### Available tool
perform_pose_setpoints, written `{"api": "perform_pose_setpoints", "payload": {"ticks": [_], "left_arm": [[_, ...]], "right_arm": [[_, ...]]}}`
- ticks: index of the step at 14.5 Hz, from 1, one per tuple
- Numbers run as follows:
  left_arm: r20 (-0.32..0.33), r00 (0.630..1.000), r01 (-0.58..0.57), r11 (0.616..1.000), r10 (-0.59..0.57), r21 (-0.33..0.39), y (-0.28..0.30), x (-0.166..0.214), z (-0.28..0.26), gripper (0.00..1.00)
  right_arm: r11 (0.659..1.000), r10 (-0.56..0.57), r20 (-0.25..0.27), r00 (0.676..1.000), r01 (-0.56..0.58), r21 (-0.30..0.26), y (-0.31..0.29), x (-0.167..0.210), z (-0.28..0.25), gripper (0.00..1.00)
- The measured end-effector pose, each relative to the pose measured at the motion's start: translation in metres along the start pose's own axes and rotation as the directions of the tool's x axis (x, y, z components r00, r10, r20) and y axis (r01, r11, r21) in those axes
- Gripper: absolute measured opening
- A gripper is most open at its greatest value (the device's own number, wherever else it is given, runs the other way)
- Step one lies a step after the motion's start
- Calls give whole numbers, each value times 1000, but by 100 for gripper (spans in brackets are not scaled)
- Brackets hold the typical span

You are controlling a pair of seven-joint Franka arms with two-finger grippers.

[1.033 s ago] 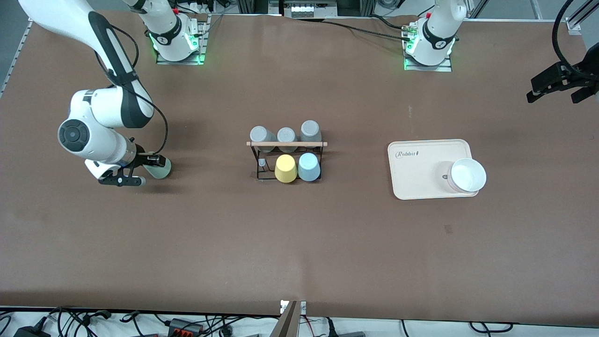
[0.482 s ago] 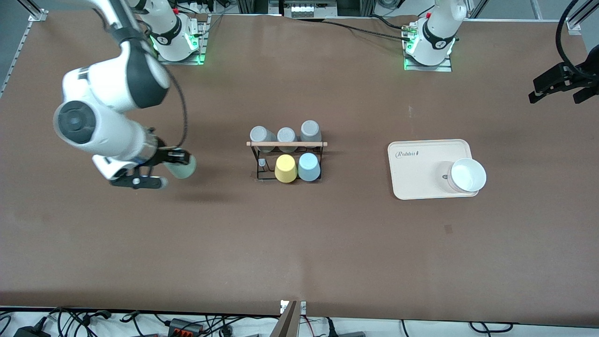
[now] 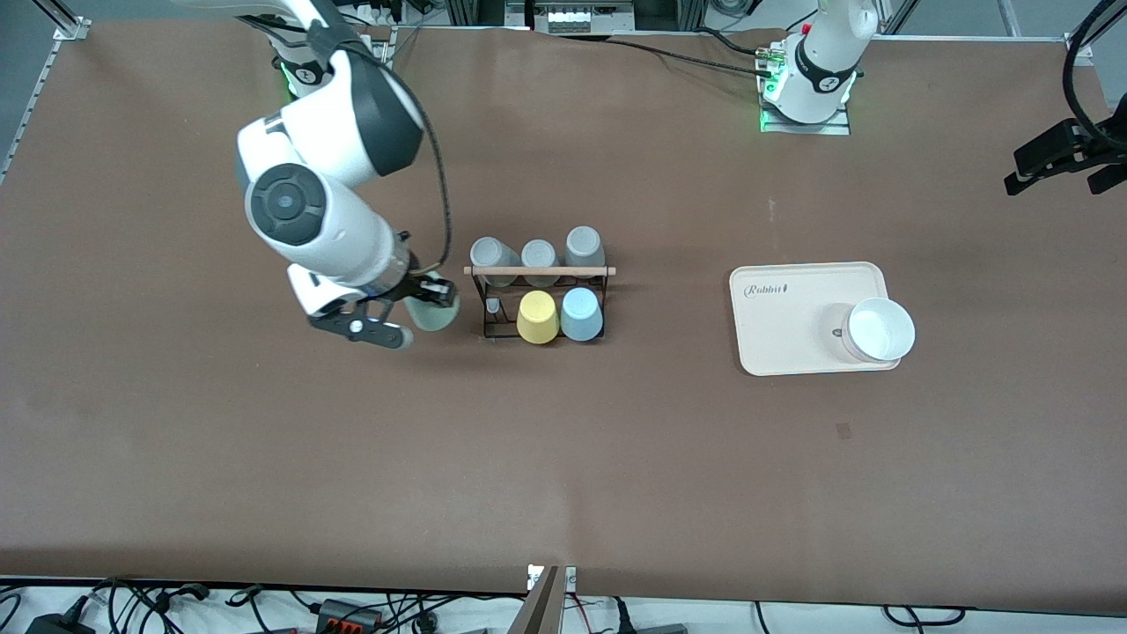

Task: Hang scattered cups on rack with three cups
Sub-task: 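Carry the teal cup with the right gripper to the rack, then lower the teal cup into the rack beside the yellow cup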

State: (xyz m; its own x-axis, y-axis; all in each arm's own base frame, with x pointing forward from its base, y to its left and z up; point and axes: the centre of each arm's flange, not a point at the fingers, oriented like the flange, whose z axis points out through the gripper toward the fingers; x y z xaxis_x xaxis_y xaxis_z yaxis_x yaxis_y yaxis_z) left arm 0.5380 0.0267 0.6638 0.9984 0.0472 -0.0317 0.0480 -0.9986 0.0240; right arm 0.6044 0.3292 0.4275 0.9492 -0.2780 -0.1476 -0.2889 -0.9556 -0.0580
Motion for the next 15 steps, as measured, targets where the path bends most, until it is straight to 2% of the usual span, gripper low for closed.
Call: {"api": "perform_pose_setpoints", "payload": {"ticks": [2,7,15], "left_arm": [[0,1000,2,1000,-2,0,-1,0,0,100],[1,1000,2,1000,-2,0,-1,0,0,100],[1,1000,1,1000,-1,0,-1,0,1,100]], "right_arm": [[1000,3,14,1000,-3,15,-11,1,6,67],[1000,-30,39,999,30,-3,-37,-12,34,67],[1000,-18,50,999,18,-11,-52,-15,69,67]]}}
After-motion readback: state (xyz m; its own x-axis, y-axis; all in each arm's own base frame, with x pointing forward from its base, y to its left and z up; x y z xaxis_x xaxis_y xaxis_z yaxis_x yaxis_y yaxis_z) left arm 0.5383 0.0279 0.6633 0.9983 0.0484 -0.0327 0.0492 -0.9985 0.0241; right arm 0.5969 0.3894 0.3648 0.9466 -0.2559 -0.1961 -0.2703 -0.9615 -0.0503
